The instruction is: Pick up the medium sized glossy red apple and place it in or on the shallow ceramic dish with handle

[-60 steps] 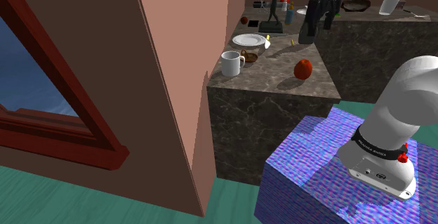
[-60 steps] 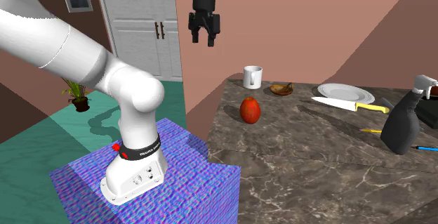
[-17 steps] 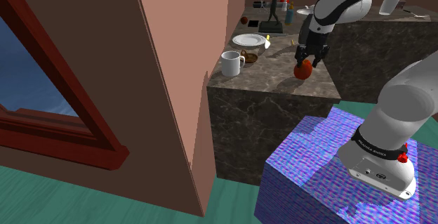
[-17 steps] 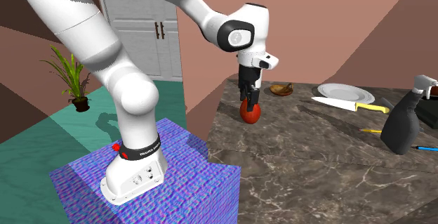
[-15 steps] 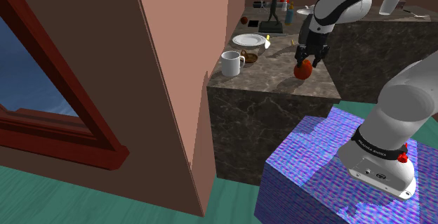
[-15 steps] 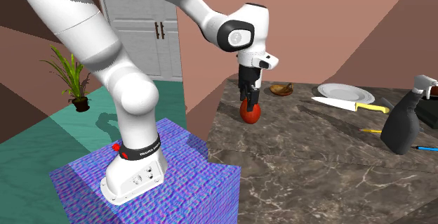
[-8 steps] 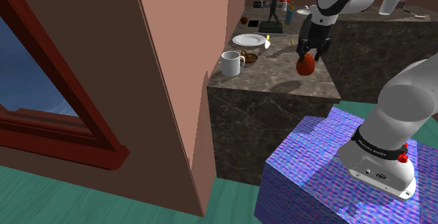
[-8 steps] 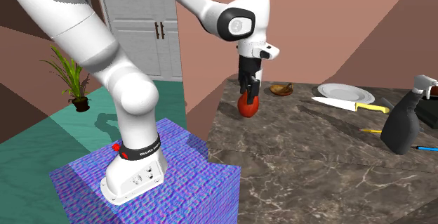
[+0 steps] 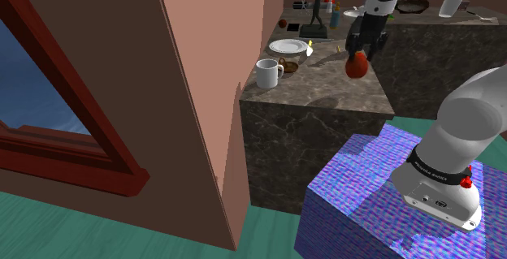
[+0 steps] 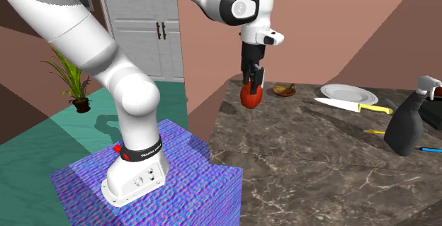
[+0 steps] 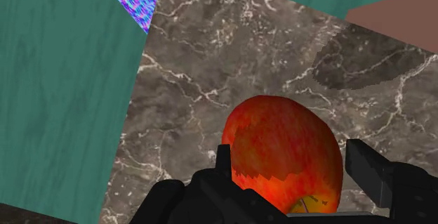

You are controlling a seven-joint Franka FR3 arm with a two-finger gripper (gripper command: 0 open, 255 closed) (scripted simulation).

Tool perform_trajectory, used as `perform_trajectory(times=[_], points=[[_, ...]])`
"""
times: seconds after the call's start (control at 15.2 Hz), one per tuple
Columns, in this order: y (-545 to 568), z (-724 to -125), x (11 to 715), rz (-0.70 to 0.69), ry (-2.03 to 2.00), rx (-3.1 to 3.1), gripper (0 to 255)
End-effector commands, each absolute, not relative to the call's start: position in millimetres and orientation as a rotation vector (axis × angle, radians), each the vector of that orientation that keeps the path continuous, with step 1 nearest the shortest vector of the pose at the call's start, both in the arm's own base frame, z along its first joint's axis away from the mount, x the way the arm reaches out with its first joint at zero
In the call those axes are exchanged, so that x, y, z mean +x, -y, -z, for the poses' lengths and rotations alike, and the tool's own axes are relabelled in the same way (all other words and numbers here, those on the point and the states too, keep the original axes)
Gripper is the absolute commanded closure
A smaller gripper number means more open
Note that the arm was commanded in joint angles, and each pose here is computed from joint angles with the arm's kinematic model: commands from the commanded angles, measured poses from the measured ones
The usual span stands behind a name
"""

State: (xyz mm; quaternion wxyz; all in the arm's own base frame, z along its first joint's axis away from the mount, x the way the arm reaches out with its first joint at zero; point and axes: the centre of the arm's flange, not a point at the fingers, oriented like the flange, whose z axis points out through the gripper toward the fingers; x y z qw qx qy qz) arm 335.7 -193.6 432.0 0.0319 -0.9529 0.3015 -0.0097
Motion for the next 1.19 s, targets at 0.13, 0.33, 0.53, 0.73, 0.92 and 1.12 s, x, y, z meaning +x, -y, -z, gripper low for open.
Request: perform_trajectory(times=[0.13, 0.33, 0.53, 0.73, 0.92, 1.12], points=[[194.2, -452.5, 335.3, 0.029, -0.928, -2.934, 255], [194.2, -468.3, 335.3, 0.029, -0.928, -2.934, 255], [194.2, -479.1, 335.3, 0.029, -0.928, -2.934, 255], [191.6, -483.0, 374.6, 0.029, -0.928, -2.934, 255], [189.1, -487.0, 414.0, 0.029, -0.928, -2.934, 255], [186.5, -491.0, 453.3, 0.029, -0.928, -2.934, 255]])
